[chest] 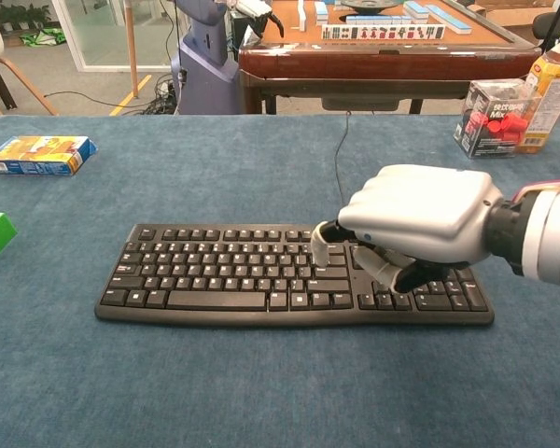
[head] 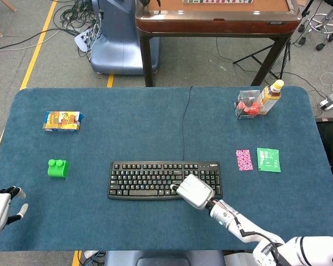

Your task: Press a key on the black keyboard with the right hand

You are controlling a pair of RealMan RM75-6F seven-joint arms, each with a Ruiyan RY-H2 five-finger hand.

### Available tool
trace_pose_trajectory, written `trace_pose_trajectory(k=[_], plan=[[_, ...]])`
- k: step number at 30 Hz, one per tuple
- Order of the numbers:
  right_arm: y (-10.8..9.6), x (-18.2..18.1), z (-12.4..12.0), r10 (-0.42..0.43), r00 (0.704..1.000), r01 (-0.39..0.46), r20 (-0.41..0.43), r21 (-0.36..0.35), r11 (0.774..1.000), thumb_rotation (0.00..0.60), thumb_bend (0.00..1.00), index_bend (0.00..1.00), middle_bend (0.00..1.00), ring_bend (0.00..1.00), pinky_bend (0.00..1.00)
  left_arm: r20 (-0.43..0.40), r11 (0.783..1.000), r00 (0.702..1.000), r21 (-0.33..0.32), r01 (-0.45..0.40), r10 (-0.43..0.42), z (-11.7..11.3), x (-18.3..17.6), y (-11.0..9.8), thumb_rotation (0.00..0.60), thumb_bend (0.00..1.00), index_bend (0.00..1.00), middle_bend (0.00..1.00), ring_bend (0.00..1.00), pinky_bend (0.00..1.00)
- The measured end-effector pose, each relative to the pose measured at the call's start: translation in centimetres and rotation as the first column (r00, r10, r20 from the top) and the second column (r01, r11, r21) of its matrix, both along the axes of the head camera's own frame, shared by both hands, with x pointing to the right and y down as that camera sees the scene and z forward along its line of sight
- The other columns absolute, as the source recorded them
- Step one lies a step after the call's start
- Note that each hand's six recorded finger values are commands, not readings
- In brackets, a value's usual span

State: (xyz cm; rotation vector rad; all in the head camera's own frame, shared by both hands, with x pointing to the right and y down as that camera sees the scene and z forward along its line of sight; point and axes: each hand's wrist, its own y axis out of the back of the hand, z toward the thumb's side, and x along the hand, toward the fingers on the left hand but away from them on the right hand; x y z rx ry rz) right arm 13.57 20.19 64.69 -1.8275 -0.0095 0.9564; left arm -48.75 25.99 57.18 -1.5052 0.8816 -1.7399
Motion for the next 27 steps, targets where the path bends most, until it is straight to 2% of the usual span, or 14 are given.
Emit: trace_pose_trajectory(k=[7, 19, 27], plan=[[0.5, -0.6, 0.3, -0.011, 1.0, 0.011, -0.002, -0.007, 1.0, 0.6, 1.0, 0.32, 1.0, 1.0, 1.0, -0.003, 1.0, 1.0, 0.001, 0.001, -0.001, -0.1, 0.1, 0.1, 0.6, 0.3, 0.5, 0.45, 0.46, 0.66], [1.3, -1.5, 1.3, -0.041, 0.997, 0.04, -0.063, -0.023, 0.999, 0.6, 1.0, 0.31, 1.0, 1.0, 1.0, -0.002, 1.0, 1.0, -0.006, 0.008, -0.008, 0.0, -0.1, 0.1, 0.6, 0.3, 0.5, 0.45, 0.46, 0.66], [1.6, -2.6, 1.8, -0.064, 0.995, 0.063, -0.073, -0.019, 0.998, 0.6, 1.0, 0.31, 1.0, 1.0, 1.0, 0.0, 1.0, 1.0, -0.011, 0.008, -0.008, 0.0, -0.1, 0.2, 0.6, 0.3, 0.5, 0.45, 0.46, 0.66]])
